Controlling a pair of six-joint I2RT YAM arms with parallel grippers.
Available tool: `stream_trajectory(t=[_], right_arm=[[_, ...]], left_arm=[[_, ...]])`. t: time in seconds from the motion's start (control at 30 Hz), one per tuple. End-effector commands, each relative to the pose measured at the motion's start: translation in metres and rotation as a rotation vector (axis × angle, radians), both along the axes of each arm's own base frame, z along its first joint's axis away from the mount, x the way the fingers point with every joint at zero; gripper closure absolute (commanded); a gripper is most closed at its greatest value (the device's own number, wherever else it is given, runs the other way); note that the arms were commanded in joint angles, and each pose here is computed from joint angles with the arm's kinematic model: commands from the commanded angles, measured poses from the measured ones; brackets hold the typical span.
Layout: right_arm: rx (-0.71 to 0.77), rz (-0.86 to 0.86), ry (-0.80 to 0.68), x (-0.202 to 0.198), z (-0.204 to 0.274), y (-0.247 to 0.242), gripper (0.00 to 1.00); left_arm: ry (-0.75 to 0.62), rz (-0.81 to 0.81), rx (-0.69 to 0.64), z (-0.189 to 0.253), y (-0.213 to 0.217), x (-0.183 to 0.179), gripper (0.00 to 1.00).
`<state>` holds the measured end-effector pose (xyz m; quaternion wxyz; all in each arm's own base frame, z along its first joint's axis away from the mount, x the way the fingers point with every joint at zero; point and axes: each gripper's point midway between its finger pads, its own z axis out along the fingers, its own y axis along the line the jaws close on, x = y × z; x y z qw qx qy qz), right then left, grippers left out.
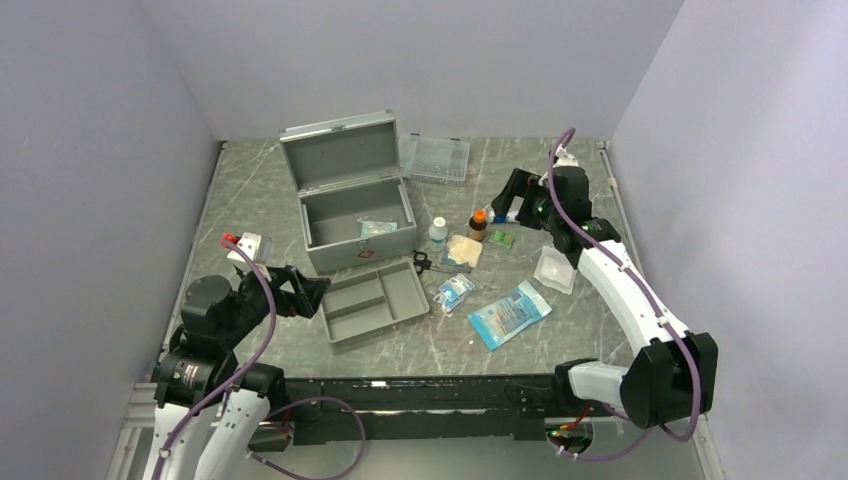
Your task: Organize the medicine kit
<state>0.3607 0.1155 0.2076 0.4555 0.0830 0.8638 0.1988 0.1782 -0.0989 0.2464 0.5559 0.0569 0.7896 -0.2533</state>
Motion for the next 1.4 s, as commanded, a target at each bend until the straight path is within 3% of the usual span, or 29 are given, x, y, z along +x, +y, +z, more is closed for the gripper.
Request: stream_trajectory(t=[0.0,0.17,0.43,0.97,1.37], right_arm=[[0.002,-0.164,0.022,-0.003,-0.006,-0.03,0.0],[-0.009,-0.34,0.143,-0.018,-0.042,-0.073,0.06],[-0.162,-0.548,0.317,-0.041,-0.089,-0.117,0.11],[-0.183,-0.654,0.467,-0.045,-0.156,-0.154,0.26],[-0.146,-0.644,0.509,-0.045,-0.175,-0.157,0.54]], left_arm=[[-0.039,0.009,-0.012,0.009,0.001,0.001,0.01],[-0.04,0.012,-0.013,0.009,0.001,0.001,0.01],[-0.036,0.004,-0.016,0.009,0.0,0.001,0.01],[-0.039,0.004,-0.013,0.009,0.0,0.001,0.01],[-0.039,0.006,-0.013,0.009,0.0,0.001,0.01]])
